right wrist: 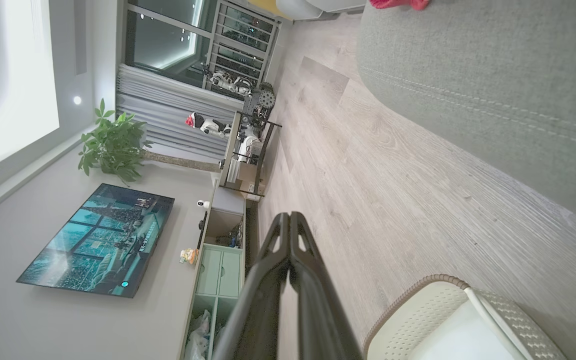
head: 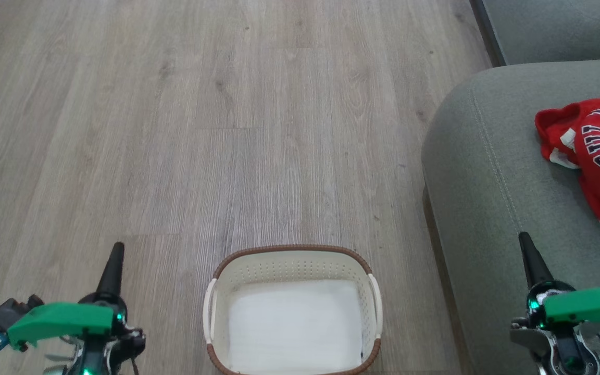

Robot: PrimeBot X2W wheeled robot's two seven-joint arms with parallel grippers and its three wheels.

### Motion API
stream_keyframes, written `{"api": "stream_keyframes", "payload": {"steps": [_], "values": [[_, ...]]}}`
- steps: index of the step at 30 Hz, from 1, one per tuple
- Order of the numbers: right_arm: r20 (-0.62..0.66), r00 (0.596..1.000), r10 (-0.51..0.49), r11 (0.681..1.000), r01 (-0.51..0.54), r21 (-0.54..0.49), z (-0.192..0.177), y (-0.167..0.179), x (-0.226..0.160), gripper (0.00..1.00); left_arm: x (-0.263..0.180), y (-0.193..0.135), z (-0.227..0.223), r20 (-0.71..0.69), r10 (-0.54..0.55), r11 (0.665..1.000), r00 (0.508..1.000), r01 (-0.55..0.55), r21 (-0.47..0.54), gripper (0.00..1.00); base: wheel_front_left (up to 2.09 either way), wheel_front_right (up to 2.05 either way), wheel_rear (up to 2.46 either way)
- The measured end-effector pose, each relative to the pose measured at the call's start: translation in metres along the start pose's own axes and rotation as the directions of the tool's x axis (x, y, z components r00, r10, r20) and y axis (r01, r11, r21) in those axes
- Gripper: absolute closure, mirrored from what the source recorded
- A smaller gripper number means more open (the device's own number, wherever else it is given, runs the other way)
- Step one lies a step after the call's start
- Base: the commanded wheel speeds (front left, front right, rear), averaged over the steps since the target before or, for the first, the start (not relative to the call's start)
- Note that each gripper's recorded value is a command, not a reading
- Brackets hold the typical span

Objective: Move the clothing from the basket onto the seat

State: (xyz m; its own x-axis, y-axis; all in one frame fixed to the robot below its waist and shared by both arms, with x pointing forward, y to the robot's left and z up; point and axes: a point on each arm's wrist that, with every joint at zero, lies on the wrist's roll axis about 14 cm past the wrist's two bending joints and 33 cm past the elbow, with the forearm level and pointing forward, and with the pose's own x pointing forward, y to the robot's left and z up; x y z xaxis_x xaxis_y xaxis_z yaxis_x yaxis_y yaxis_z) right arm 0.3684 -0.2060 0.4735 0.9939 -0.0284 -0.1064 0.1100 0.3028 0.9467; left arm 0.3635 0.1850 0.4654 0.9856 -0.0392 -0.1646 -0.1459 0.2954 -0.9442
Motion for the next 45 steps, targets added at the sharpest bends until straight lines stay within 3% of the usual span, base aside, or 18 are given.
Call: {"api": "stream_keyframes", "payload": {"steps": [14, 27, 45], "values": [[-0.001, 1.000, 0.005, 0.987, -0.005, 0.158, 0.000, 0.002, 0.002, 1.00, 0.005, -0.005, 0.004, 0.013, -0.028, 0.989, 1.000, 0.030, -0.148, 1.00, 0.00, 0.00, 0.00], [0.014, 1.000, 0.014, 0.956, -0.017, 0.294, 0.006, 0.003, 0.004, 1.00, 0.007, -0.010, 0.006, 0.026, -0.061, 0.956, 0.998, 0.066, -0.285, 1.00, 0.00, 0.00, 0.00], [0.009, 1.000, 0.019, 0.953, -0.021, 0.302, 0.005, 0.004, 0.005, 1.00, 0.009, -0.013, 0.009, 0.037, -0.070, 0.953, 0.997, 0.077, -0.294, 1.00, 0.00, 0.00, 0.00]]}}
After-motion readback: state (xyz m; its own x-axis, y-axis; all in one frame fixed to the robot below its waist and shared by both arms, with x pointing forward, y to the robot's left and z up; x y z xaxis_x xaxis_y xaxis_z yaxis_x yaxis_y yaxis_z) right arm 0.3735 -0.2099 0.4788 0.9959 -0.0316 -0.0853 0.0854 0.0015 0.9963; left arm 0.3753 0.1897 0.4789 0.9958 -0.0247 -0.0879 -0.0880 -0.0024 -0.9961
